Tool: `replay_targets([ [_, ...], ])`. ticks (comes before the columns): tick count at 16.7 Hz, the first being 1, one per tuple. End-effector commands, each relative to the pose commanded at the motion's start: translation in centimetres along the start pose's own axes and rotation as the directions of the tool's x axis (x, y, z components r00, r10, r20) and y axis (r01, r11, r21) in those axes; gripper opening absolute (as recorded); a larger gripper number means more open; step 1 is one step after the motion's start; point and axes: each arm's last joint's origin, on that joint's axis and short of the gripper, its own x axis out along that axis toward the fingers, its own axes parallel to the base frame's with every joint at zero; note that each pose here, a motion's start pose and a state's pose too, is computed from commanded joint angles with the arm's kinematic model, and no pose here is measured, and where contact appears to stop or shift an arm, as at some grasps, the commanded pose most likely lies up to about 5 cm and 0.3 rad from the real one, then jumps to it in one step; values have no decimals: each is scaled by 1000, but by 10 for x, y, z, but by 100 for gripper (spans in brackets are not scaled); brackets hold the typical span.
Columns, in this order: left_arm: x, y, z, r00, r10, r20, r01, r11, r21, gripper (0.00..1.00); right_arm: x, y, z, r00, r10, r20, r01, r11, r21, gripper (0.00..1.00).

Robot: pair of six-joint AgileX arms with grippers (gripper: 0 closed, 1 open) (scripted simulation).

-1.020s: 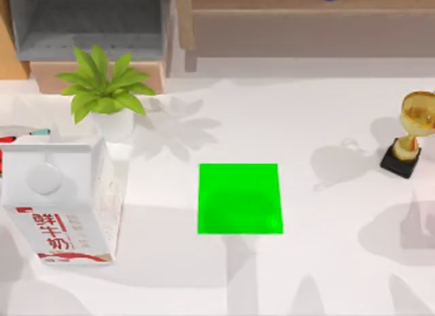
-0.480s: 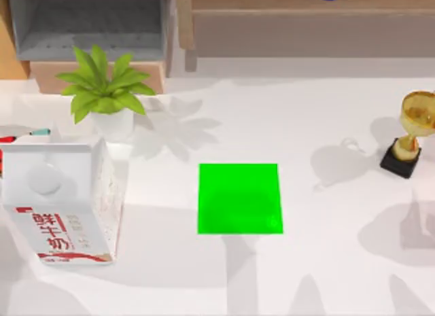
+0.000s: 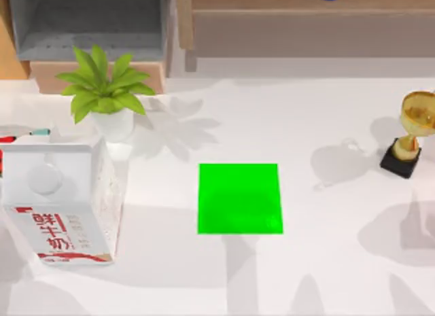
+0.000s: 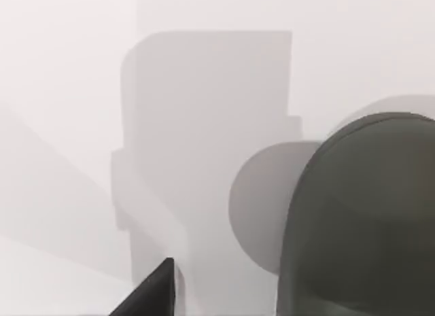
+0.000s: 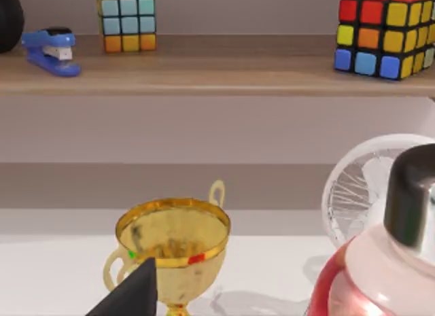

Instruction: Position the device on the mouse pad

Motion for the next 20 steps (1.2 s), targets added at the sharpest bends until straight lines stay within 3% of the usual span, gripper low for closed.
replay_targets([
  [4, 0, 0, 0, 1000, 0, 0, 0, 1000, 0, 0, 0, 0, 0, 1000, 0, 0, 0, 1000, 0, 100],
  [9, -35, -2, 5, 999, 2, 35, -2, 1000, 4, 0, 0, 0, 0, 1000, 0, 0, 0, 1000, 0, 100],
  [16, -109, 0, 2, 1000, 8, 20, -8, 1000, 3, 0, 0, 0, 0, 1000, 0, 0, 0, 1000, 0, 100],
  [20, -117, 0, 0, 1000, 4, 30, -4, 1000, 4, 0, 0, 0, 0, 1000, 0, 0, 0, 1000, 0, 100],
])
